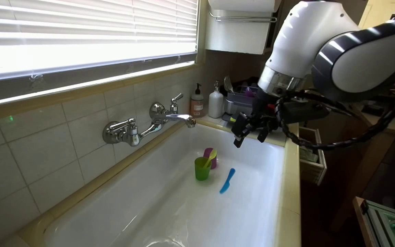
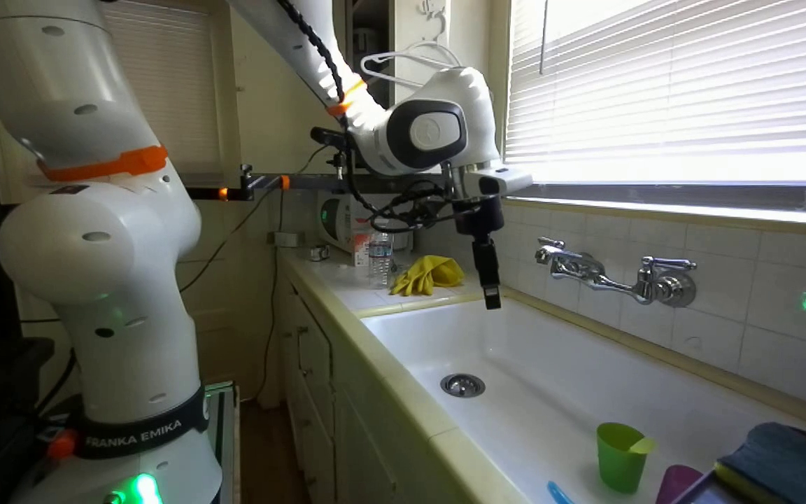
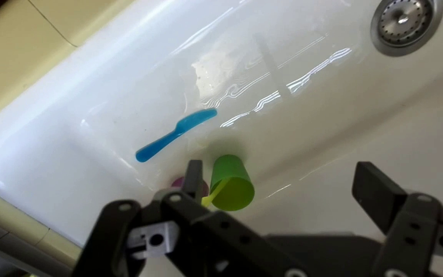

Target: Put the yellow spoon then the green cup in the dish rack

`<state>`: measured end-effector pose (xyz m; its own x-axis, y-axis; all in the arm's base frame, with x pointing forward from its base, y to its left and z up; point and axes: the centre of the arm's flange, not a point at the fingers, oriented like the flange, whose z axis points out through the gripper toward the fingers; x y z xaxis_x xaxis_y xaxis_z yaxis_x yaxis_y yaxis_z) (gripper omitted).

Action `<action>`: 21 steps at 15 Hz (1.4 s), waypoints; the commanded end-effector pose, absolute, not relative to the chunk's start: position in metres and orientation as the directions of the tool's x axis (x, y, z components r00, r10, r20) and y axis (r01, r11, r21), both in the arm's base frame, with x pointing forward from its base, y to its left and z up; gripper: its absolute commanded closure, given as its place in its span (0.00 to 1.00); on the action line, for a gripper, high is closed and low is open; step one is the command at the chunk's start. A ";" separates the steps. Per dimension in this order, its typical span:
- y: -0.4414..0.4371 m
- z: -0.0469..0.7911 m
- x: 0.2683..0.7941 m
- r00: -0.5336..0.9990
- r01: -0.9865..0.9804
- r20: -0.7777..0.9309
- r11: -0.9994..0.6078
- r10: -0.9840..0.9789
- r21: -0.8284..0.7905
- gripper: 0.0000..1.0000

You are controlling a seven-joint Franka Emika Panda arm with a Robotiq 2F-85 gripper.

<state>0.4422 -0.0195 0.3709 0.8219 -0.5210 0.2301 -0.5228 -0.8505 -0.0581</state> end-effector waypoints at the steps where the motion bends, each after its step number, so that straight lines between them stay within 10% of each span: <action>1: -0.034 0.349 0.476 0.823 -0.526 0.249 -0.850 -0.510 -0.002 0.00; 21: -0.083 0.310 0.523 0.793 -0.591 0.216 -0.806 -0.570 0.043 0.00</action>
<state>0.5117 -0.0717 0.3199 0.8310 -0.5186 0.2012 -0.5348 -0.8443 0.0328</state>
